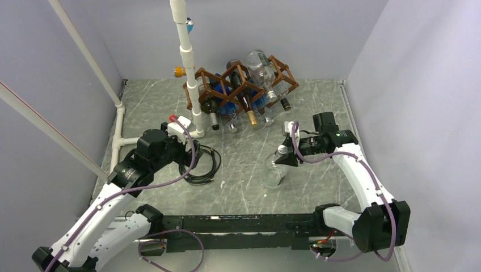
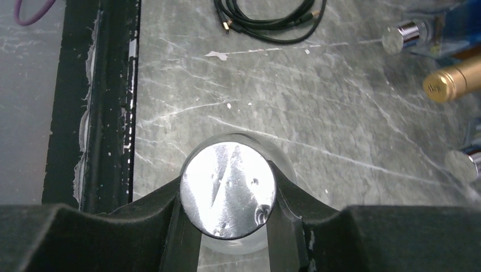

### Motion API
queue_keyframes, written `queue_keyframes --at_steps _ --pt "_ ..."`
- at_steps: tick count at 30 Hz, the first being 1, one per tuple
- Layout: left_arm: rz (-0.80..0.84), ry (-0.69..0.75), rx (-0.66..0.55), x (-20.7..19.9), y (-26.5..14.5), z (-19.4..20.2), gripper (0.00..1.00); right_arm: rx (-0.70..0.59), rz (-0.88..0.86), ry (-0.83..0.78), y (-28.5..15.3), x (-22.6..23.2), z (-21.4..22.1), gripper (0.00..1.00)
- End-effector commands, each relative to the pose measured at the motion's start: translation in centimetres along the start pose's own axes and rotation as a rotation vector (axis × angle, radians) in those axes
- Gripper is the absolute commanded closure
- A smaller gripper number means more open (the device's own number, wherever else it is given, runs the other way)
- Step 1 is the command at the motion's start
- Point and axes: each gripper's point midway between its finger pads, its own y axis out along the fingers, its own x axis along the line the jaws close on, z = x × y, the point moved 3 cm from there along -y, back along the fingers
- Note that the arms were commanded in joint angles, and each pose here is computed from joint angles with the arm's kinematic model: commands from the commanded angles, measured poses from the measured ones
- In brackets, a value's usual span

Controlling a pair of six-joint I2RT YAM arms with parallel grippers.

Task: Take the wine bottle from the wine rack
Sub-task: Move the wine bottle to the corner of the board.

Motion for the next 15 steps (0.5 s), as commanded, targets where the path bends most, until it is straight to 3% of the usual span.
queue_keyframes --at_steps 1,15 --pt "0.029 -0.005 -0.087 0.0 -0.3 -1.5 0.0 -0.09 0.07 -0.059 -1.8 -0.6 -3.4 1.0" --pt "-0.062 -0.019 -0.139 2.0 -0.6 -1.6 0.0 -0.128 0.405 0.026 -6.2 -3.8 -3.7 1.0"
